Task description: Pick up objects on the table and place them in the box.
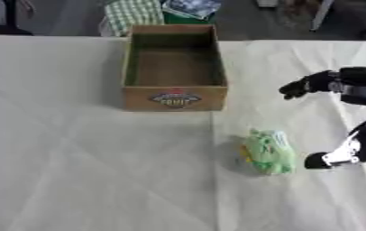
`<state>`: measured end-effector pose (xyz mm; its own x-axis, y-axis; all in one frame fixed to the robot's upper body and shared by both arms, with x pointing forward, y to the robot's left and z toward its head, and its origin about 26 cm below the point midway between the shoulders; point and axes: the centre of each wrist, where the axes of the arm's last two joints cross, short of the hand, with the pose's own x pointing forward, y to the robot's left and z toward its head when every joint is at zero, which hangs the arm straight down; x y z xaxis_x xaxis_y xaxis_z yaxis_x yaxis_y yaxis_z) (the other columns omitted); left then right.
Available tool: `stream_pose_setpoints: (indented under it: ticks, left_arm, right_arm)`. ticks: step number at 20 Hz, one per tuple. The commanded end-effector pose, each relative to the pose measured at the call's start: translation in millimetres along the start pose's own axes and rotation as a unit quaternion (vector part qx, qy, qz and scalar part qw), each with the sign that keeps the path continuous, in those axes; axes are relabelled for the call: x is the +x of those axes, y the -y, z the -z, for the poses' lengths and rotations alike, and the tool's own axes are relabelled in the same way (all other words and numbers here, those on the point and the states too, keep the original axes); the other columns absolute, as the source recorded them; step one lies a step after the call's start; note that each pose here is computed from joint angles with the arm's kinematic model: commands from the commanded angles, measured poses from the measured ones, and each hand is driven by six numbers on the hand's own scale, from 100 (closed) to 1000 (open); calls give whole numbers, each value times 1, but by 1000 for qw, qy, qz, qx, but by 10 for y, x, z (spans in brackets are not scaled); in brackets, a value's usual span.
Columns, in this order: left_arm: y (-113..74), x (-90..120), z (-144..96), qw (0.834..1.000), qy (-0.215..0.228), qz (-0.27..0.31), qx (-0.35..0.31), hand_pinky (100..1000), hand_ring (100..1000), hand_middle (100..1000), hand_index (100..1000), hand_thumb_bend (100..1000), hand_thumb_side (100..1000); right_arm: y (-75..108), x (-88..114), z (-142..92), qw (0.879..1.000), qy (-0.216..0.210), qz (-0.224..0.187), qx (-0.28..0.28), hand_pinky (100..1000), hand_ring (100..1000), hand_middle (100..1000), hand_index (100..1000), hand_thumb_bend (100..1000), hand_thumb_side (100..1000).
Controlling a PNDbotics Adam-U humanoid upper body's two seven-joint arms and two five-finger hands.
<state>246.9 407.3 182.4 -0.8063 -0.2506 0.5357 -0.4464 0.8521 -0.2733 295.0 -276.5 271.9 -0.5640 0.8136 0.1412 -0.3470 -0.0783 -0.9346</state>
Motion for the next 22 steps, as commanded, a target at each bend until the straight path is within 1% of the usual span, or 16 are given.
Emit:
stream_pose_setpoints:
  ticks: [1,5,11,15,16,17,22]
  left_arm:
    - [23,67,53,1000,14,-3,-11,802,613,586,804,157,630]
    - [23,64,46,1000,13,-4,-11,802,613,585,802,157,630]
    - [31,57,34,1000,11,-7,-12,803,613,584,795,149,628]
    - [33,55,32,1000,11,-8,-12,803,612,584,794,150,628]
    - [33,55,32,1000,11,-8,-11,803,612,584,794,150,628]
    - [33,54,31,1000,11,-9,-11,803,612,584,795,150,628]
    - [35,53,28,1000,11,-10,-10,804,612,583,794,151,627]
  right_arm:
    - [52,84,16,1000,-15,-9,3,905,890,853,1000,607,485]
    - [38,165,105,999,-31,-7,9,895,857,839,1000,578,485]
    - [-8,223,221,998,-62,-25,-5,881,855,830,1000,552,479]
    - [-89,156,334,997,-75,-32,14,879,859,832,1000,545,452]
    - [-112,134,362,996,-78,-34,19,879,860,832,1000,537,424]
    - [-132,112,387,996,-81,-35,23,878,861,833,1000,539,440]
    - [-216,-16,481,994,-97,-44,39,878,869,838,1000,522,410]
